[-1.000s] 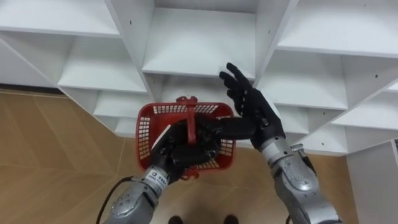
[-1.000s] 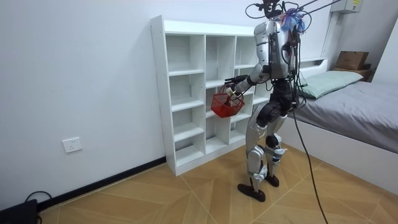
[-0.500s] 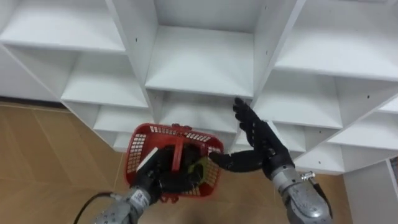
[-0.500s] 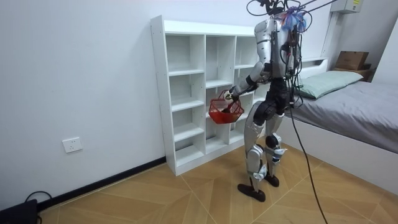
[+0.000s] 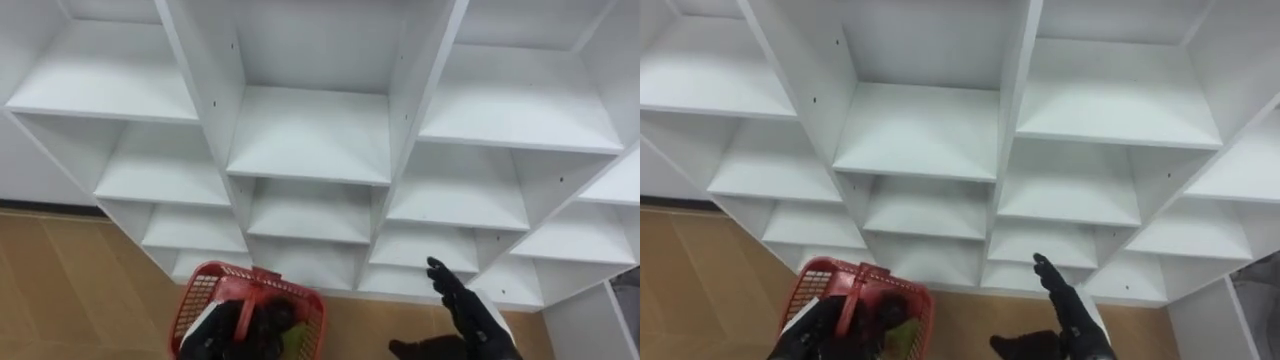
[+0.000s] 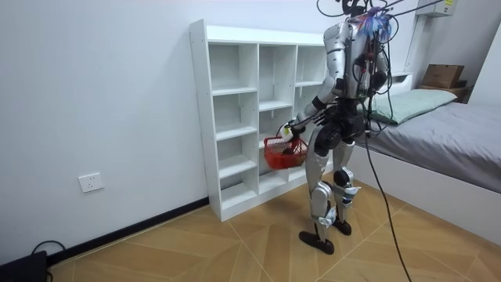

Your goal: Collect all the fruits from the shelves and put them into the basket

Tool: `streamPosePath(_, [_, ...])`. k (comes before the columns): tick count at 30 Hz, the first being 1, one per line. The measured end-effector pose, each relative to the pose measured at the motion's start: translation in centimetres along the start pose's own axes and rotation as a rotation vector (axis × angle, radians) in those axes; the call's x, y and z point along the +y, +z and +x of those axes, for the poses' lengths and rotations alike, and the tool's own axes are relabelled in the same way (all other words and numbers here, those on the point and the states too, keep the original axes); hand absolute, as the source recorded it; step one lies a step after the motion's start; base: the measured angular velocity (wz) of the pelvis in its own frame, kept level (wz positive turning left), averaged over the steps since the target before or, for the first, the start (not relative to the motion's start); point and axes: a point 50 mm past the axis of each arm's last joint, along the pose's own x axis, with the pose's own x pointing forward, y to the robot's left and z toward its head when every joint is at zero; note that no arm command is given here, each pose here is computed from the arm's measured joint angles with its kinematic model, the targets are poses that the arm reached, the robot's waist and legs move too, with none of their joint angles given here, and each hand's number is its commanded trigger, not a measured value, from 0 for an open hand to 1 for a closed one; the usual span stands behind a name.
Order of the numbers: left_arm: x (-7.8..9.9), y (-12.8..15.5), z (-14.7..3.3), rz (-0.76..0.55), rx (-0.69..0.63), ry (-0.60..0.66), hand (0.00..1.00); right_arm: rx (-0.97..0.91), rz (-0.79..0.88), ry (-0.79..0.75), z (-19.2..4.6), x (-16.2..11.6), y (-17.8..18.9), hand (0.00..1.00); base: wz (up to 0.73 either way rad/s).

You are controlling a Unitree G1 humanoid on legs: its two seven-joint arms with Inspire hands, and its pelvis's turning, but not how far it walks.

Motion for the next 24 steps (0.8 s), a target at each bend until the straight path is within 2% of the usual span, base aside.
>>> streamPosePath(5, [1.3, -2.7, -0.8, -0.060, 0.106, 0.082, 1.00, 0.171, 0.088, -0.107, -1.1, -1.0, -3.8, 0.00, 0.01])
streamPosePath(9, [2.2, -4.4, -1.5, -0.103, 0.165, 0.157, 1.00, 0.284, 0.238, -0.212, -2.2, -1.4, -6.3, 0.00, 0.08])
streamPosePath(19, [1.8, -8.1, -2.9, -0.179, 0.338, 0.227, 1.00, 0.514, 0.373, -0.265, -4.2, -0.3, -10.1, 0.00, 0.06])
streamPosePath(24, [2.0, -8.5, -3.1, -0.203, 0.366, 0.245, 1.00, 0.592, 0.483, -0.256, -4.9, 0.1, -11.2, 0.00, 0.01])
